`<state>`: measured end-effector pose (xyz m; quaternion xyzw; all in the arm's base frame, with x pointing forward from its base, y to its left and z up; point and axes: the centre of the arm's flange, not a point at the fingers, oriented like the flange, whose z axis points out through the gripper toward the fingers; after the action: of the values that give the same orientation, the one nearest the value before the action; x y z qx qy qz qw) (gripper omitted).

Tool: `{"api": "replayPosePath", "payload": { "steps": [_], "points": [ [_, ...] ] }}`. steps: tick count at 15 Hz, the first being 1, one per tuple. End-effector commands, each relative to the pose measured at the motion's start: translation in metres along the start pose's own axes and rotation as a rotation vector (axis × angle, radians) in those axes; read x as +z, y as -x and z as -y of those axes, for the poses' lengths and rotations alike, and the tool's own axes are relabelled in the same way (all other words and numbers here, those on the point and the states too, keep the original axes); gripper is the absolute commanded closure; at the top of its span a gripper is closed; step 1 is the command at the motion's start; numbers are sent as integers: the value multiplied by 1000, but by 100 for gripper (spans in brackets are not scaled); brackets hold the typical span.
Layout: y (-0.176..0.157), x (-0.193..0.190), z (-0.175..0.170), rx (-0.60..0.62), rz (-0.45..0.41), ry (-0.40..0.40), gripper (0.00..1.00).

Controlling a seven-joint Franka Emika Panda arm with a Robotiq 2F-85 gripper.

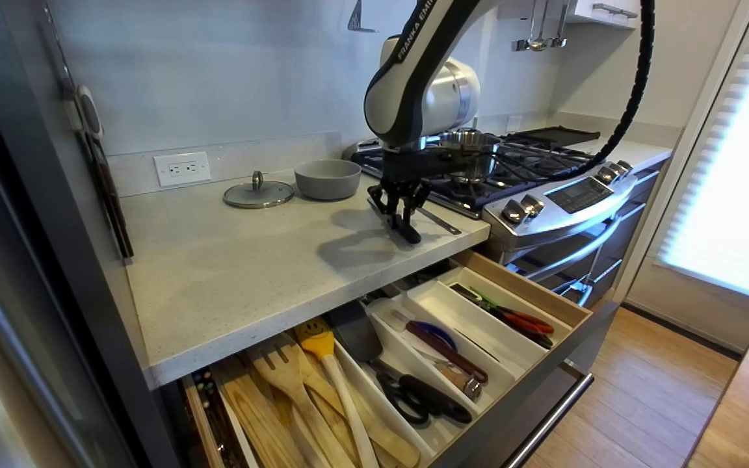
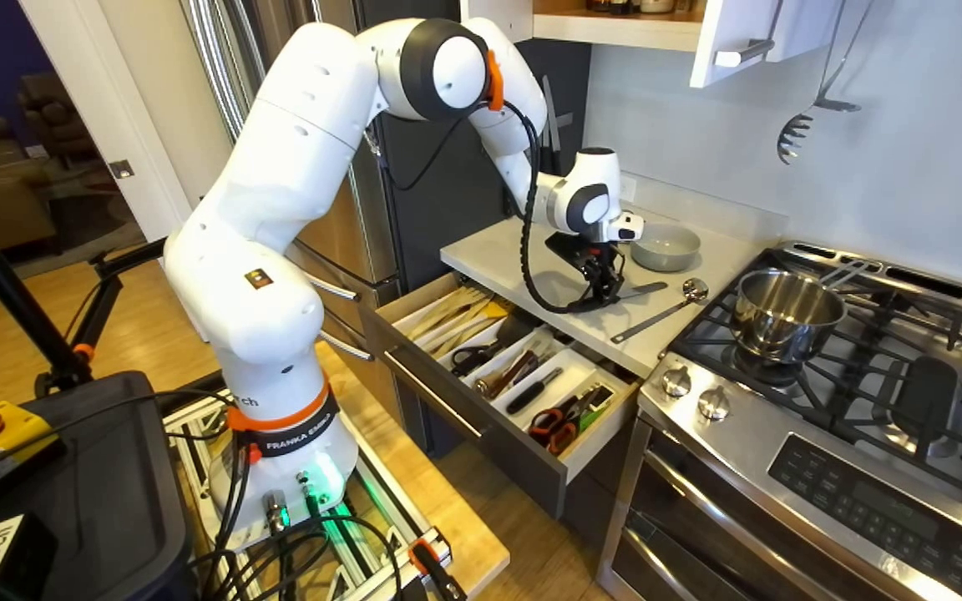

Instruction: Put the spatulas on the counter in the open drawer.

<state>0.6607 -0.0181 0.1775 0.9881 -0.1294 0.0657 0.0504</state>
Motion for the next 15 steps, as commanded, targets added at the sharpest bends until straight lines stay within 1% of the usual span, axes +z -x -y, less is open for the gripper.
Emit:
{"api": "replayPosePath", "payload": {
  "steps": [1, 4, 7, 10, 12, 15],
  "points": [
    [36, -36, -16, -26, 39, -24, 93],
    [65, -61, -23, -77, 56, -53, 93],
    [104, -83, -27, -155, 117, -88, 93],
    [140, -96, -32, -227, 215, -131, 93],
    [161, -99, -39, -254, 300, -130, 93],
    [184, -99, -50, -286, 418, -113, 93]
  ]
}}
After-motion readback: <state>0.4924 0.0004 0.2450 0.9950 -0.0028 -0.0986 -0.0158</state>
